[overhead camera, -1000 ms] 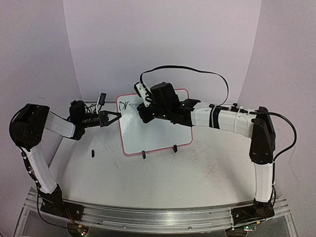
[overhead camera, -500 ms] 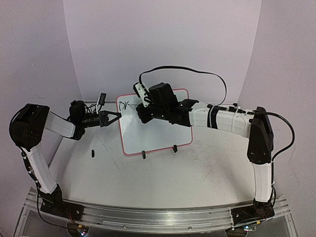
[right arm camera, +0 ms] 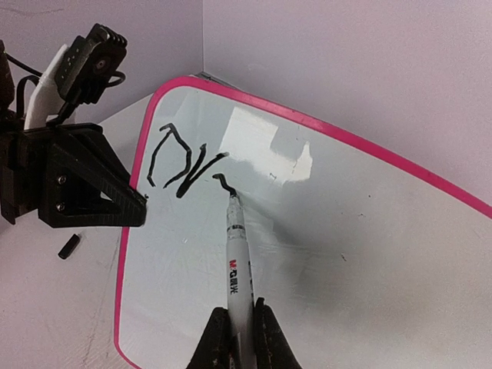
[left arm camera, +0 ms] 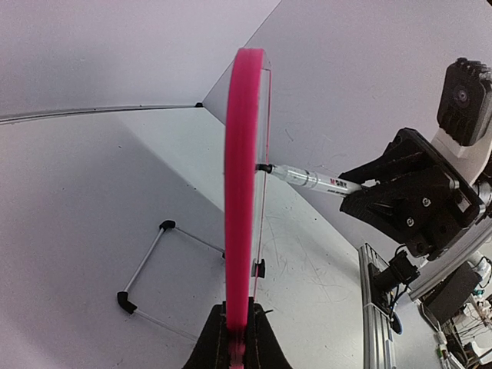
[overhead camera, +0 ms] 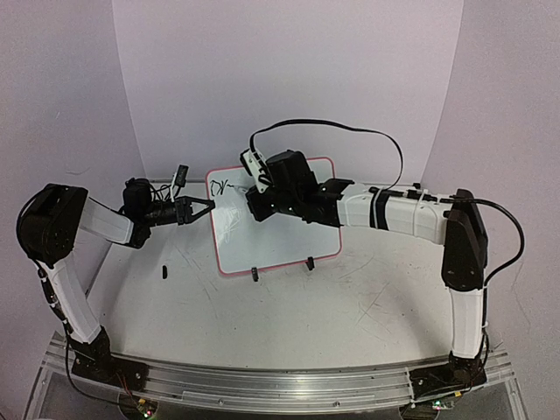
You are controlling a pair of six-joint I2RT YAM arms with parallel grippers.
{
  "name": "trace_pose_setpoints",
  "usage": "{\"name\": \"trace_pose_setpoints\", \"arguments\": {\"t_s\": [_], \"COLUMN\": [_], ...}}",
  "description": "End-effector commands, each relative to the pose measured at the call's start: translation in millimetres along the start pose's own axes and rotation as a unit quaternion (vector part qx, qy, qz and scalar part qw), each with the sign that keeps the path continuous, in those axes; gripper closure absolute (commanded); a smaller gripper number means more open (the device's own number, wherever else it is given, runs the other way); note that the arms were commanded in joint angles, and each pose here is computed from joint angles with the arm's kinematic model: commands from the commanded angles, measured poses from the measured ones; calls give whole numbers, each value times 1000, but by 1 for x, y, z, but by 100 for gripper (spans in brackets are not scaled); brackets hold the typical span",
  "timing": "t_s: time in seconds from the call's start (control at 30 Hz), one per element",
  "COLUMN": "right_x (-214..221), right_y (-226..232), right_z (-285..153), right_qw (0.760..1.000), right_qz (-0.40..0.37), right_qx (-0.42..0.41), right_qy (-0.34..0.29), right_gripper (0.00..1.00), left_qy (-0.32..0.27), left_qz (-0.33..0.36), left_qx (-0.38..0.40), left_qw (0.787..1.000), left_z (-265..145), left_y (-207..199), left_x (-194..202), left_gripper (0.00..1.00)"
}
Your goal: Write a sentence on the whiteboard
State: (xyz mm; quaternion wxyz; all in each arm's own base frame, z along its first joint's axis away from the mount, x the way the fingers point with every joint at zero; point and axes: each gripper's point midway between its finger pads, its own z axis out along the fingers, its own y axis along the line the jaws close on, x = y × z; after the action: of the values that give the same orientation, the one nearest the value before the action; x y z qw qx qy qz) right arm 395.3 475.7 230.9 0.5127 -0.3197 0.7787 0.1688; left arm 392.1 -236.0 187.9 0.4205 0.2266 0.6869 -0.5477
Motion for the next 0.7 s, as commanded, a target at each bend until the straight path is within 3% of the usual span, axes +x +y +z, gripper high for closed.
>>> {"name": "trace_pose_setpoints", "arguments": {"t_s": [0.0,0.67], "right_x": [-17,-23], "right_y": [-33,-26], "right_z": [-16,-1], "right_qw": [998,999], "right_qz": [32,36], "right_qx": [49,25], "right_qy": [-19,-25], "right_gripper": [100,100], "left_qy": [-9,-9], "left_qz": [45,45], "left_qx": [29,30], "left_qw": [999,998], "left_z": [3,4], "left_y": [-18,-18], "left_x": [-20,-22], "left_gripper": [100,100]}}
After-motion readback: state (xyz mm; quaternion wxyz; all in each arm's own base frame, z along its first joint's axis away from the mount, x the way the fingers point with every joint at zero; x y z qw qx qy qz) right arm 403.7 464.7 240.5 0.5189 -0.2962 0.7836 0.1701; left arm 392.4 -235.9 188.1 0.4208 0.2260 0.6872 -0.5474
